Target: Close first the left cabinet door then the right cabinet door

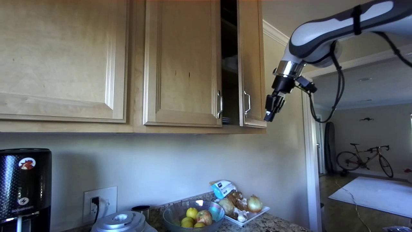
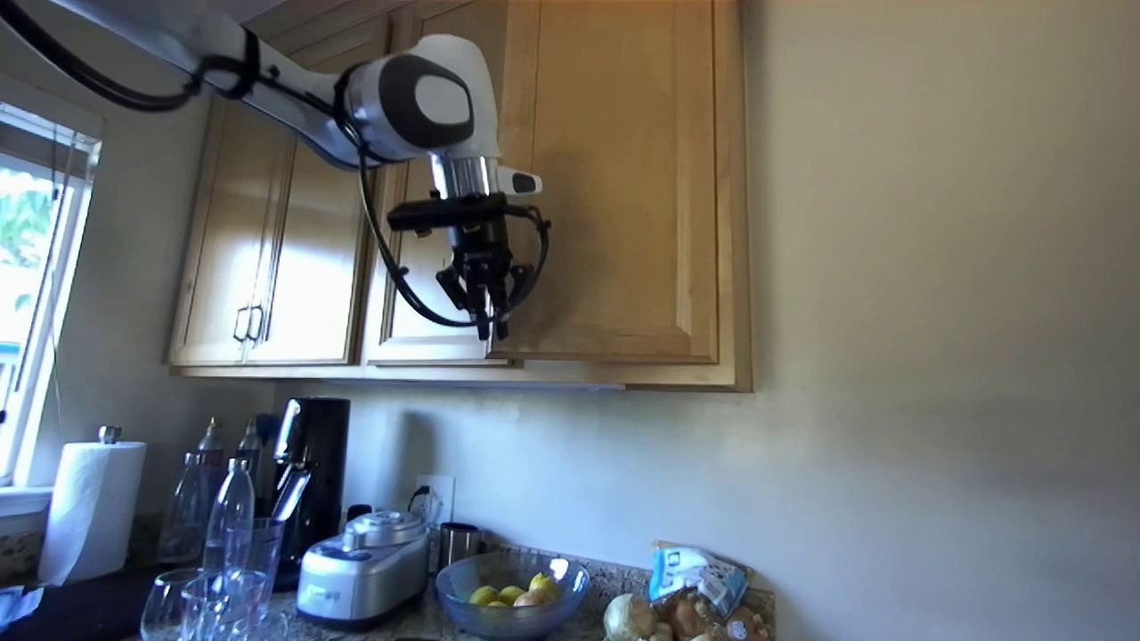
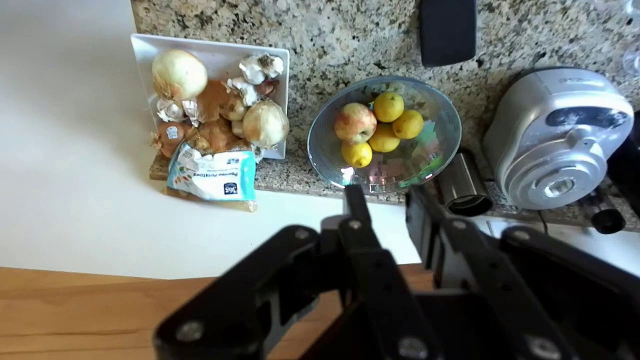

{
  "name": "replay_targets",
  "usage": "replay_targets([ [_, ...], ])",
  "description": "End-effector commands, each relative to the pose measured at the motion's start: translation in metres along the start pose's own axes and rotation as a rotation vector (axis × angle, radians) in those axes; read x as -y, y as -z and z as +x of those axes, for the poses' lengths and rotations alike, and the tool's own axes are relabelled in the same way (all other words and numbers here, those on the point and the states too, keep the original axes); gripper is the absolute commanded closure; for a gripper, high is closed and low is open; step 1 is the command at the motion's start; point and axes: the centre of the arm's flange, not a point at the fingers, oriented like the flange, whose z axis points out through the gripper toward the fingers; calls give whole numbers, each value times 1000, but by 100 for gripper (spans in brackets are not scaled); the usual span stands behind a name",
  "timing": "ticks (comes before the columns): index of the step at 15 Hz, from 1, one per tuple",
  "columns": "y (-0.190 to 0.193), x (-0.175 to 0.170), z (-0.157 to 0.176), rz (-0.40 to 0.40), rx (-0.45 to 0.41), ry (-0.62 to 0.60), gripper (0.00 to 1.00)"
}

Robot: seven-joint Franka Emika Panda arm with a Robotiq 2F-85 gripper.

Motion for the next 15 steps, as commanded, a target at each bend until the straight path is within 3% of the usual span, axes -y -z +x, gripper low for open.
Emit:
replay_targets([
  [1, -26, 6, 52, -31, -26, -34, 95],
  [3, -34, 8, 71, -43, -42, -29, 98],
  [9, -51, 14, 111, -64, -109, 19, 92],
  [15, -61, 15, 116, -65, -107, 18, 93],
])
